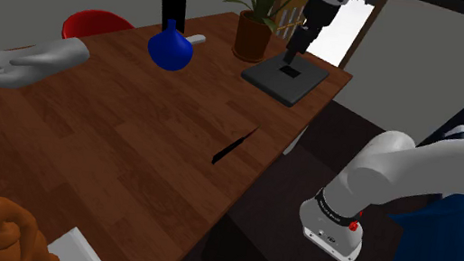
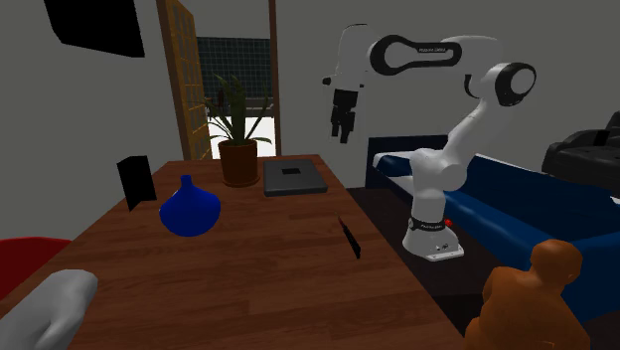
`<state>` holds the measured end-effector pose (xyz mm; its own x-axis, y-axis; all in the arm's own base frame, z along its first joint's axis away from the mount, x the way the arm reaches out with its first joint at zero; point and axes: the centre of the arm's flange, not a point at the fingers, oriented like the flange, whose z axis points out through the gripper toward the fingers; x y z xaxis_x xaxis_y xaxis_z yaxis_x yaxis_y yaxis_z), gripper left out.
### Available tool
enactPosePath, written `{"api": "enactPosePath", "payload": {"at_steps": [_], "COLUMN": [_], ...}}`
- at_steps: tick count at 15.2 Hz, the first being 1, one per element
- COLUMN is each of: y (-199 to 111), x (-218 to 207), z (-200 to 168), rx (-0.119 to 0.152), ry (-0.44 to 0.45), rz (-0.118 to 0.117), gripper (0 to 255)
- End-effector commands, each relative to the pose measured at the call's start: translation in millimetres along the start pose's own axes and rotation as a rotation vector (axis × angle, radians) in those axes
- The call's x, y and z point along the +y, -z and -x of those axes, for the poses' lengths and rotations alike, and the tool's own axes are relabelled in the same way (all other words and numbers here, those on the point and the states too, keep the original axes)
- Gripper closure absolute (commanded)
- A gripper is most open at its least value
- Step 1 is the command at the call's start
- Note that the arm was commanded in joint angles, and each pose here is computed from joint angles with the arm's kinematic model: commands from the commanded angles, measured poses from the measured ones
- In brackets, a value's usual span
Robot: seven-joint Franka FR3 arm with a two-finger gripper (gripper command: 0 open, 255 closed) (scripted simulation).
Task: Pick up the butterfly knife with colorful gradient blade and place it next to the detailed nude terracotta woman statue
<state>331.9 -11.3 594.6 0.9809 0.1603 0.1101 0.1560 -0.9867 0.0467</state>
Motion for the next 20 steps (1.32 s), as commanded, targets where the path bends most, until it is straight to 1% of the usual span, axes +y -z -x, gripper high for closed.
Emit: {"api": "enactPosePath", "payload": {"at_steps": [1,6,11,16,20], "y": [0,-51,-99,-146,-182], "x": [0,-28,-65,-106,-139], "z": [0,-23,-36,-37,-29], "rx": [0.000,0.008,0.016,0.024,0.030], "ry": [0.000,0.314,0.628,0.942,1.194], "rz": [0.000,-0.047,-0.094,-0.141,-0.179], "gripper": [0,0,0,0,0]}}
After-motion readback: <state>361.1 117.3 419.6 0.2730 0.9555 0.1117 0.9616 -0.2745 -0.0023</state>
